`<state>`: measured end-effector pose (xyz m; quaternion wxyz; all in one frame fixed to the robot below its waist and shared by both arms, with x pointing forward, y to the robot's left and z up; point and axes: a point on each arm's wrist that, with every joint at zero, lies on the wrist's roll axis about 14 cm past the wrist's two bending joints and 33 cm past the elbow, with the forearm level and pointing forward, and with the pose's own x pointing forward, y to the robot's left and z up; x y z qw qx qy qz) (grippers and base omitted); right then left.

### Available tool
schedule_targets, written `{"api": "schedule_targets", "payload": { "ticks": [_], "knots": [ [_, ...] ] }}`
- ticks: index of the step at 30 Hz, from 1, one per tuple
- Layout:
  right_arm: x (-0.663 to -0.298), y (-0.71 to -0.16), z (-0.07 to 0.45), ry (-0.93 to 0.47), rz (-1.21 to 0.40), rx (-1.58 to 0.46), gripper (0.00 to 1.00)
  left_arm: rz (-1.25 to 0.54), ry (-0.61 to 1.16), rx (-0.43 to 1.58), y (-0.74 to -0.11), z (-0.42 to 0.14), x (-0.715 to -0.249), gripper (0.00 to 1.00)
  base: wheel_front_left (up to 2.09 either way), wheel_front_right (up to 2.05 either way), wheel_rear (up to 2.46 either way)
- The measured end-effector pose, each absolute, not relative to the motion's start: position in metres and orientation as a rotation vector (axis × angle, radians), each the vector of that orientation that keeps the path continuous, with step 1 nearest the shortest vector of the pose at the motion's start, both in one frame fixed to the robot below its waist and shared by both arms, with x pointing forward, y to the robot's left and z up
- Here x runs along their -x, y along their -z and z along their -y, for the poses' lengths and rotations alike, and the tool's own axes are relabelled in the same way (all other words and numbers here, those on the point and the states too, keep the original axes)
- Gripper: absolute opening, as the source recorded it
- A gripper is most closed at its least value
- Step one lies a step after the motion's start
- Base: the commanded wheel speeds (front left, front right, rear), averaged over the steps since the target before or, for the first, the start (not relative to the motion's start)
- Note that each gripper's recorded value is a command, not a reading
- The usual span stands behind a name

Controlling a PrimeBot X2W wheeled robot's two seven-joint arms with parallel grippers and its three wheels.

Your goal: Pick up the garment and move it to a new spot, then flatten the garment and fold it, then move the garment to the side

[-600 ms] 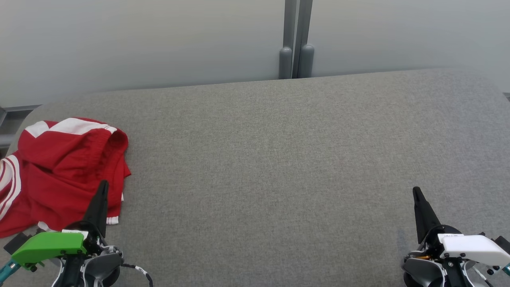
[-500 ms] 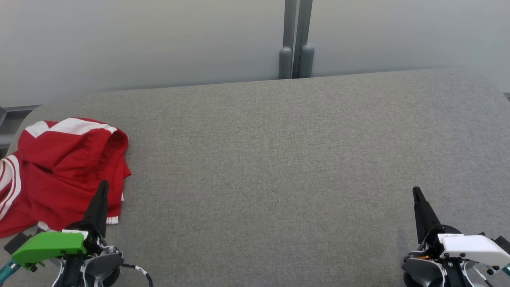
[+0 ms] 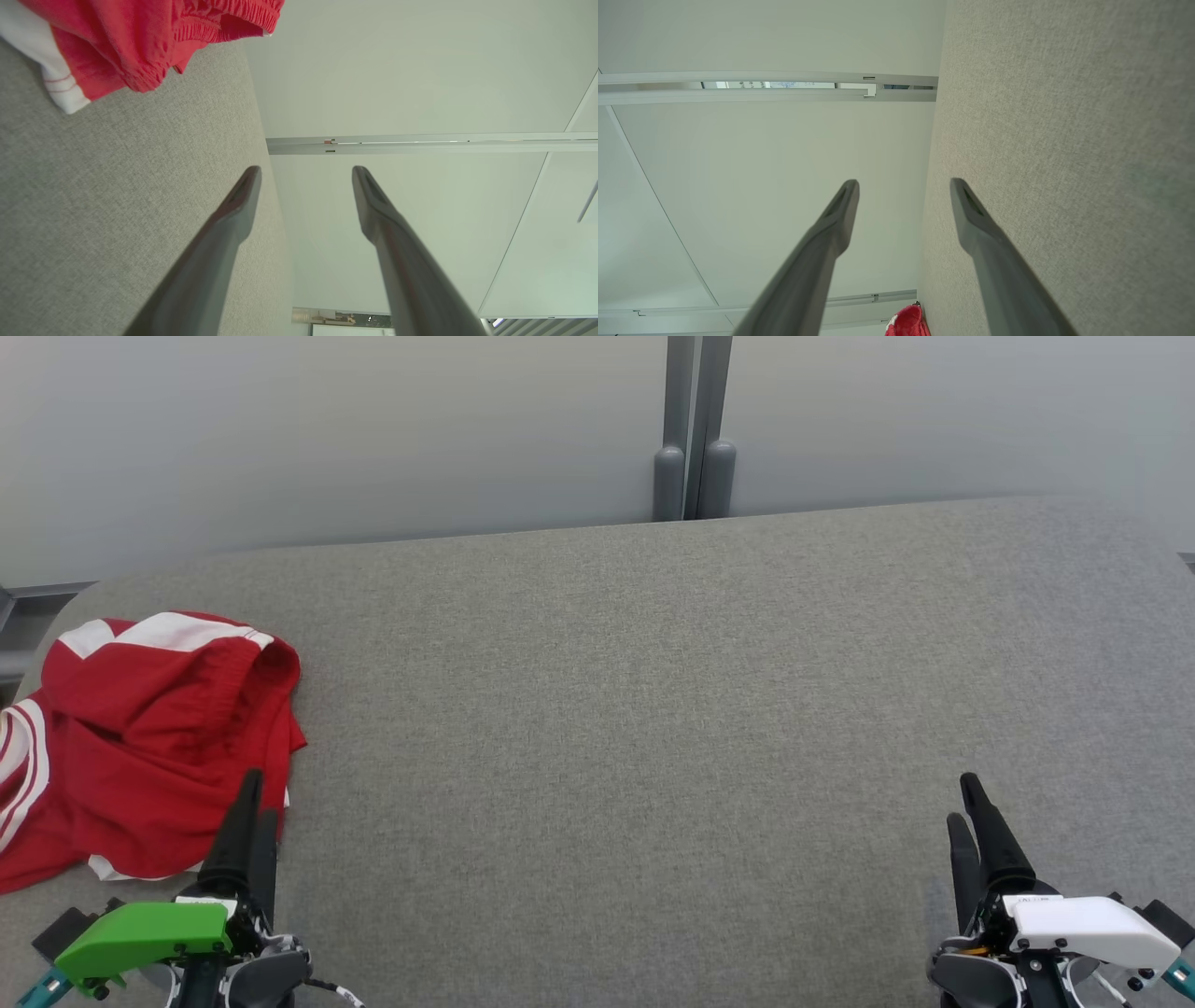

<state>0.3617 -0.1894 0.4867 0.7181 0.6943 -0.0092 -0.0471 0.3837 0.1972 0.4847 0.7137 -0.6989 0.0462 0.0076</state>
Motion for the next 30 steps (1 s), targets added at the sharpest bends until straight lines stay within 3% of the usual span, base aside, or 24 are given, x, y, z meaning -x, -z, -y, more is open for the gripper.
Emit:
{"api": "schedule_targets", "payload": {
  "ticks": [18,30],
  "knots": [
    [-0.372,-0.497,0.187,0.073,0.041,-1.312,1.0,-0.102,-0.076,1.287,-0.478,-0.2,-0.383,1.0,0.0,0.0,0.0],
    [-0.379,-0.498,0.18,0.029,0.027,-0.983,1.0,-0.136,-0.08,1.01,-0.472,-0.192,-0.383,1.0,0.0,0.0,0.0]
  ]
}}
